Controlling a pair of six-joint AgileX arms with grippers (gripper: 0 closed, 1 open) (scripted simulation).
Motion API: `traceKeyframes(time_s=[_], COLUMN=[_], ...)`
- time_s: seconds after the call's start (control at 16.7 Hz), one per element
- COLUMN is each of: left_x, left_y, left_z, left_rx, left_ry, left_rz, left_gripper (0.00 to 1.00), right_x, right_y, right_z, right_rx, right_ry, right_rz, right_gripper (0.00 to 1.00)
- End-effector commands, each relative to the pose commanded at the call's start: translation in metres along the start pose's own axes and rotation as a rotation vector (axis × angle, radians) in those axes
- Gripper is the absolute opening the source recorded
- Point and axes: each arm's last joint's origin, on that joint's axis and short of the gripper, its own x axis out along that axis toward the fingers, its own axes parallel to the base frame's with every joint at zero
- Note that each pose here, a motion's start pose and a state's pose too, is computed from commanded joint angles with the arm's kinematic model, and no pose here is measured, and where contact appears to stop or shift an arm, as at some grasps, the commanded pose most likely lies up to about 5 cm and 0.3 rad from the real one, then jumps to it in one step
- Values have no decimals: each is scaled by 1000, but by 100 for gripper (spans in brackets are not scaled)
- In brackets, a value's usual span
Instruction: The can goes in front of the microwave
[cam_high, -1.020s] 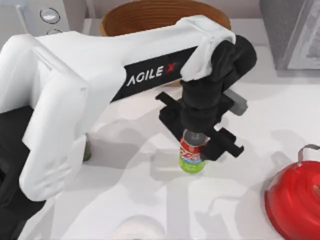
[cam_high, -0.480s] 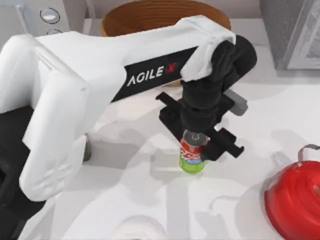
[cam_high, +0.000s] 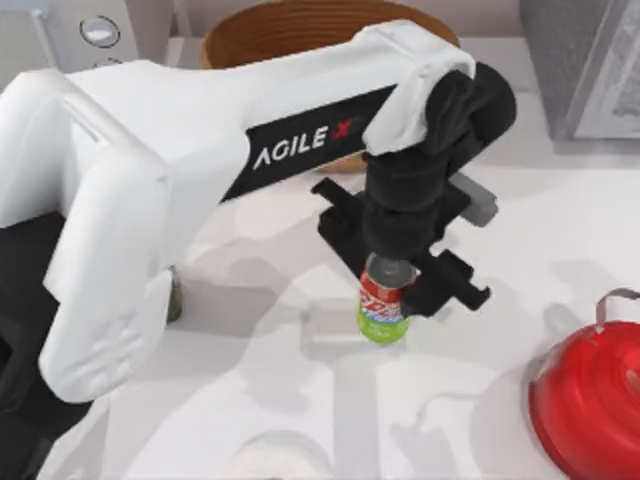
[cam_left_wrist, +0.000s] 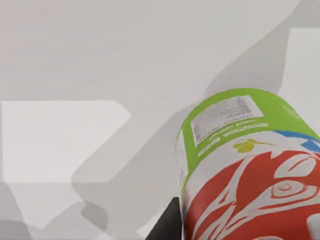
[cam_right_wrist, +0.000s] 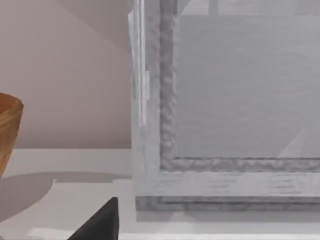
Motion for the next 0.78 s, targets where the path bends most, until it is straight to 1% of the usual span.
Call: traceKeyframes(time_s=[0.24,0.54,0.66,0.78], left_x=[-28,-29,-44,-73], left_y=[1,1,16,49], left_z=[-1,0,-4,-15], left_rx=[-2,-1,-10,-39], left_ry=[-4,-1,-33,-99], left_rz=[0,-1,-10,-20], left_gripper=[0,0,0,0], right_x=[0,0,0,0], right_y=[0,0,0,0], right_z=[0,0,0,0], right_rx=[0,0,0,0], right_ry=[0,0,0,0], right_rz=[0,0,0,0], right_gripper=[100,100,100,100])
